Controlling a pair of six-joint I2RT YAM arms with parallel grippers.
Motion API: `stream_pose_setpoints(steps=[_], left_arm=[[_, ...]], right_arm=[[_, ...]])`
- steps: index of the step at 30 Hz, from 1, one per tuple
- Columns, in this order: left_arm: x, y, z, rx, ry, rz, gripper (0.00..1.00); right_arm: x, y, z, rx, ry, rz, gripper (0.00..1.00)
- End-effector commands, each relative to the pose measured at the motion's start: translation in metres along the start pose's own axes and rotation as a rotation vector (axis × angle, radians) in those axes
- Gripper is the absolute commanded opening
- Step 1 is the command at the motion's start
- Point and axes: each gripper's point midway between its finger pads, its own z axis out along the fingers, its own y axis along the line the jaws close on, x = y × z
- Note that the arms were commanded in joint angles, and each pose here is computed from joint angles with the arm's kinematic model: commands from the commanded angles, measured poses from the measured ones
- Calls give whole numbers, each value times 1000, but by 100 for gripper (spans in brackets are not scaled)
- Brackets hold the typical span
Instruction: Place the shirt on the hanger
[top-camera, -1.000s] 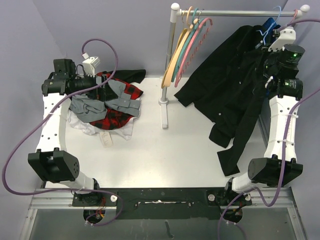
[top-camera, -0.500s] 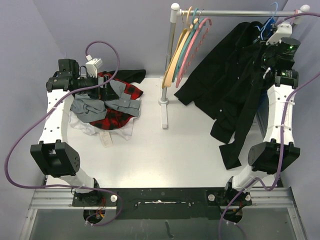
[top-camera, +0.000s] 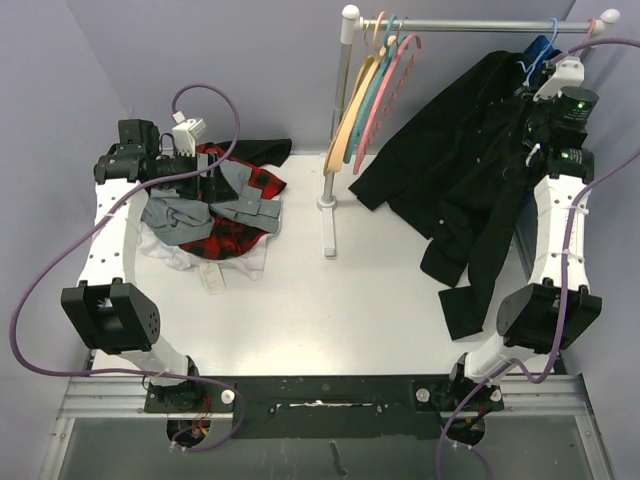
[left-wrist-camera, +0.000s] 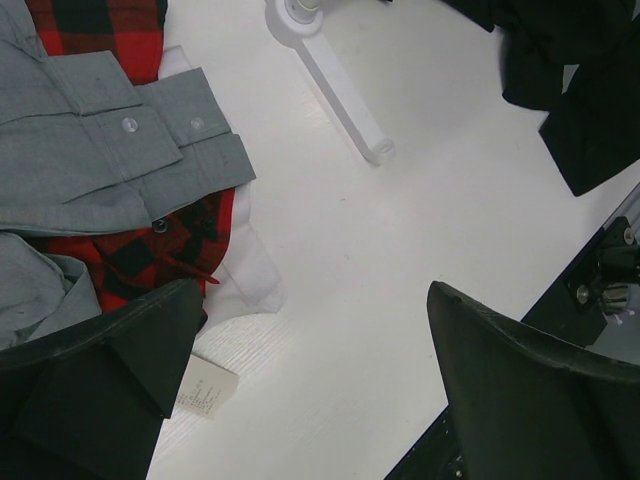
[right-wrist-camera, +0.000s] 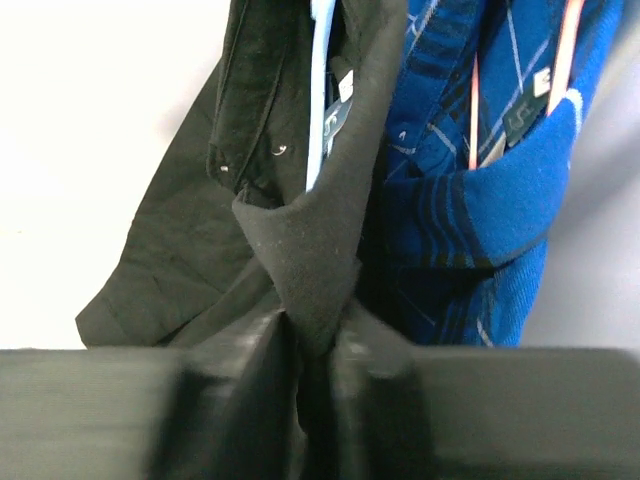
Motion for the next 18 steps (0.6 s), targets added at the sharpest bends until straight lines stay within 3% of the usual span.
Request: stream_pose_setpoints(steps=[1, 2, 3, 12, 15, 18], left_arm=[[-6, 0, -6, -30, -32, 51, 98], [-5, 0, -7, -37, -33, 56, 98], [-6, -2, -10, -40, -37, 66, 98], [-8, -16, -46, -135, -53, 148, 98], [-2, -24, -54, -136, -37, 93, 98], [2, -17, -68, -272, -93, 3, 98]], right_arm=[[-46, -12, -45, 76, -147, -27, 43], [-49, -13, -51, 87, -160, -28, 74], [-56, -13, -61, 93, -182, -34, 97], [-141, 32, -185, 16, -484, -23, 98], [-131, 52, -196, -58, -443, 50, 98], [-81, 61, -184, -37, -261, 237, 98]])
